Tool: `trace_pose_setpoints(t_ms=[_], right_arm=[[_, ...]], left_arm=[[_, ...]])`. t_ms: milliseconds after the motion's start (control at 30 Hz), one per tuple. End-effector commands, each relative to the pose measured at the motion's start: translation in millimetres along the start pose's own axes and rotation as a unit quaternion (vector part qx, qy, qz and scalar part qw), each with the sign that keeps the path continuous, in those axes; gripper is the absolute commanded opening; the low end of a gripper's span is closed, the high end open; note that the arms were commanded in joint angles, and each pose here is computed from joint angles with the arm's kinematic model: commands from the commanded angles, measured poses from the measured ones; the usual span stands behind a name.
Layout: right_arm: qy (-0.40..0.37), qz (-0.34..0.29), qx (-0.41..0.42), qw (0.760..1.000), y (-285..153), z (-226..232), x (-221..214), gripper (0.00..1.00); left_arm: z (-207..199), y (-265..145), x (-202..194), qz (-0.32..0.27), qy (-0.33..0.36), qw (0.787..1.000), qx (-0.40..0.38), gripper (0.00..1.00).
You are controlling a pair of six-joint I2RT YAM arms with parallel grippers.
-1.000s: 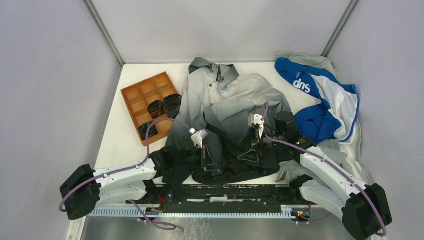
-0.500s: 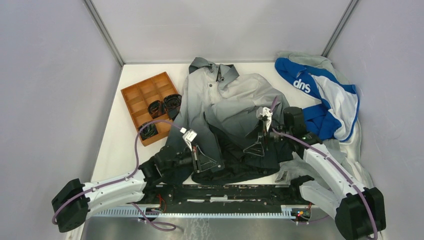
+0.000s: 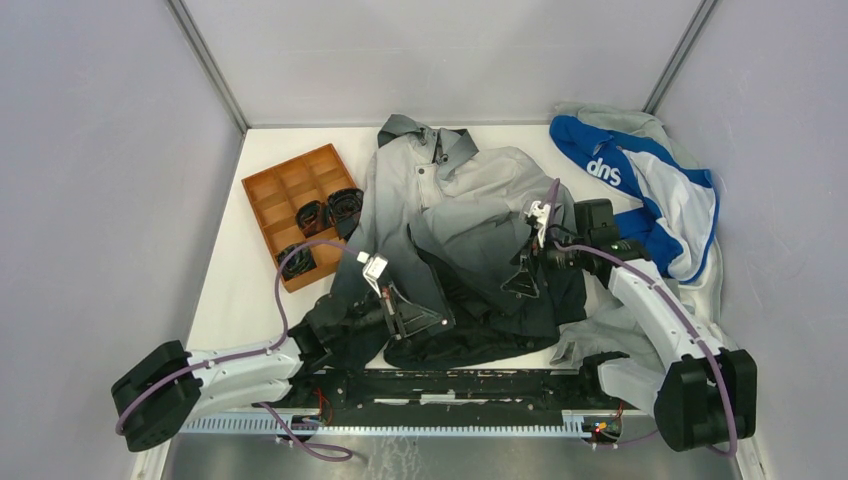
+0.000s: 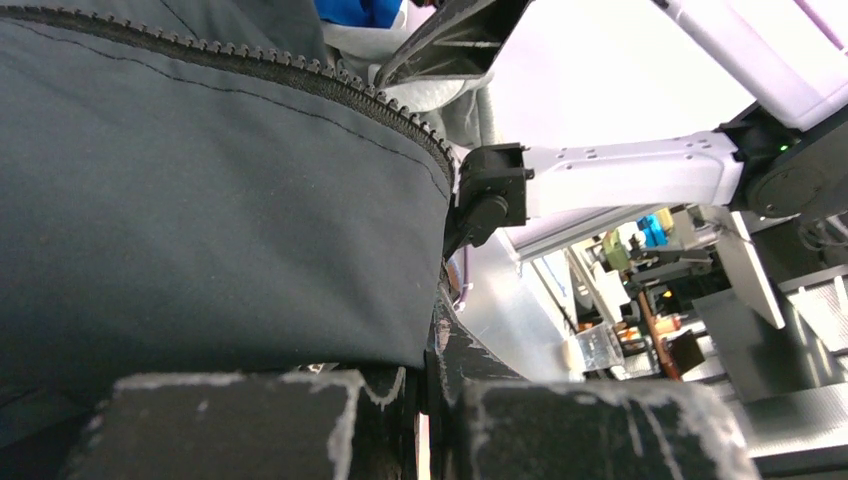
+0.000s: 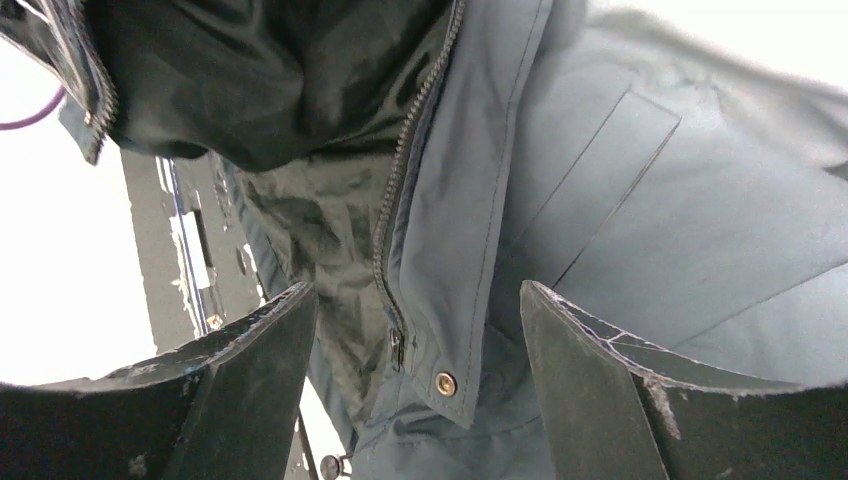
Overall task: Zip up the jacket
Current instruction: Pick up the jacket from the center of the board.
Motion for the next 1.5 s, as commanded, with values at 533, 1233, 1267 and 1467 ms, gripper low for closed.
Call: trace_pose_setpoints(t_ms=[533, 1233, 1267, 1467], right_arm=[[0.005, 0.145, -0.001, 0.989, -1, -34, -28, 0.79], [0.042, 0.185, 0.013, 0.982, 34, -39, -59, 0.61], [0.043, 0.185, 0.015, 0.982, 35, -39, -59, 0.59], [0.047, 0.185, 0.024, 0.981, 39, -40, -58, 0.39]], left_arm=[[-8, -2, 15, -0.034, -0.022, 0.999, -0.015, 0.02], [-6, -4, 17, -0.036, -0.02, 0.999, 0.0, 0.02], [-5, -4, 17, -0.036, -0.02, 0.999, 0.001, 0.02], [-5, -5, 18, -0.035, -0.019, 0.999, 0.002, 0.02]])
Point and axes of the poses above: each gripper's point midway between its finger pads, its own y axis out along the fingers, its own z axis along the line the jaws close on, x = y × z, the point moved 9 cm from there along -y, back along the fingers, and after that the axes turned 13 degrees about y, right-handed, at the moved point
